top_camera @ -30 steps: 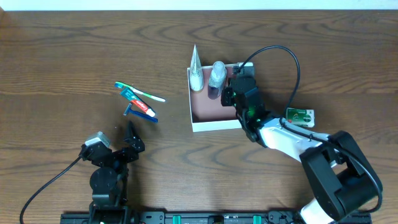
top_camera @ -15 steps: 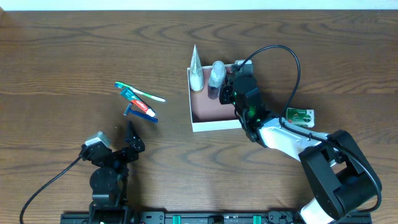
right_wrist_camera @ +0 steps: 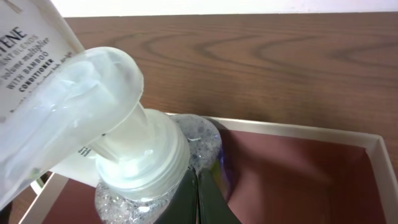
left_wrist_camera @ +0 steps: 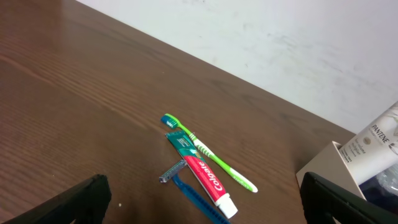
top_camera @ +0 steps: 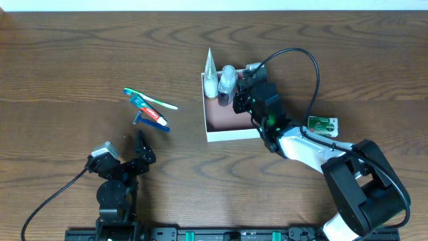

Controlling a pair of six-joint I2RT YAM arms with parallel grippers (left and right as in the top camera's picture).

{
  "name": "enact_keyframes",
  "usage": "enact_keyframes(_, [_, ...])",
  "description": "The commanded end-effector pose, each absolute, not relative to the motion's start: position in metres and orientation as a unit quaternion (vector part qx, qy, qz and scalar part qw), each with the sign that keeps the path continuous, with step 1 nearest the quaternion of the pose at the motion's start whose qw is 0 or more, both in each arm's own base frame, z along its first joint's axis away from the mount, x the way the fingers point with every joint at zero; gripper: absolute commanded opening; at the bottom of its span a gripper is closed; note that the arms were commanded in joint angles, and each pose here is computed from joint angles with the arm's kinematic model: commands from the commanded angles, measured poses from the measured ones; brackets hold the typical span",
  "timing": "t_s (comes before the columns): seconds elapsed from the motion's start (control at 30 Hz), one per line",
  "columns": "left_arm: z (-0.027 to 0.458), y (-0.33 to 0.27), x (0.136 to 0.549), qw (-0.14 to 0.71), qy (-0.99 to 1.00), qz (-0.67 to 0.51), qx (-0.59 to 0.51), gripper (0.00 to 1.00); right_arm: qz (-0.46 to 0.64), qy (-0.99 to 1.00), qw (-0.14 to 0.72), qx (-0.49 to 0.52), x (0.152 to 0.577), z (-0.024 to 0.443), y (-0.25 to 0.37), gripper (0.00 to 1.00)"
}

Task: Pack container
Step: 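Nudge the soap bottle further left against the tube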

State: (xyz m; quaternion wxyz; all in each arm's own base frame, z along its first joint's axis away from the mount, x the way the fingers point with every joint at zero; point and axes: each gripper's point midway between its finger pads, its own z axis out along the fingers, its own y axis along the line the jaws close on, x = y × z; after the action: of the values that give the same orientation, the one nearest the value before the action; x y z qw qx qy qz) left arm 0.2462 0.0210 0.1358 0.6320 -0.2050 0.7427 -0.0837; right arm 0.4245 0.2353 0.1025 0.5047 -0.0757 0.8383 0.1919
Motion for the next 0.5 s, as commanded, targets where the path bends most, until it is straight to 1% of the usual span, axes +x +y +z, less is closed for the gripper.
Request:
enact_keyframes(0.0, [0.1167,0.0232,0.2438,0.612,0.760,-0.070,-0.207,0.98,0.194,0.837,0.501,-0.103,0.4223,0.0977,0.2401,0.01])
enact_keyframes(0.33, [0.1167,0.0232,0.2438,0.612,0.760,-0.070,-0.207,0.98,0.182,0.834,0.509,-0.112,0.4264,0.0995,0.2344,0.04])
enact_keyframes(0.43, [0.1167,0.0232,0.2438,0.612,0.760,-0.070,-0.207,0.98,0.181,0.833,0.512,-0.107,0.4292,0.1009,0.2305,0.09])
enact_keyframes(0.47, [0.1167,0.0232,0.2438,0.612,0.760,-0.070,-0.207,0.98,0.187,0.832,0.512,-0.099,0.4295,0.1025,0.2305,0.17])
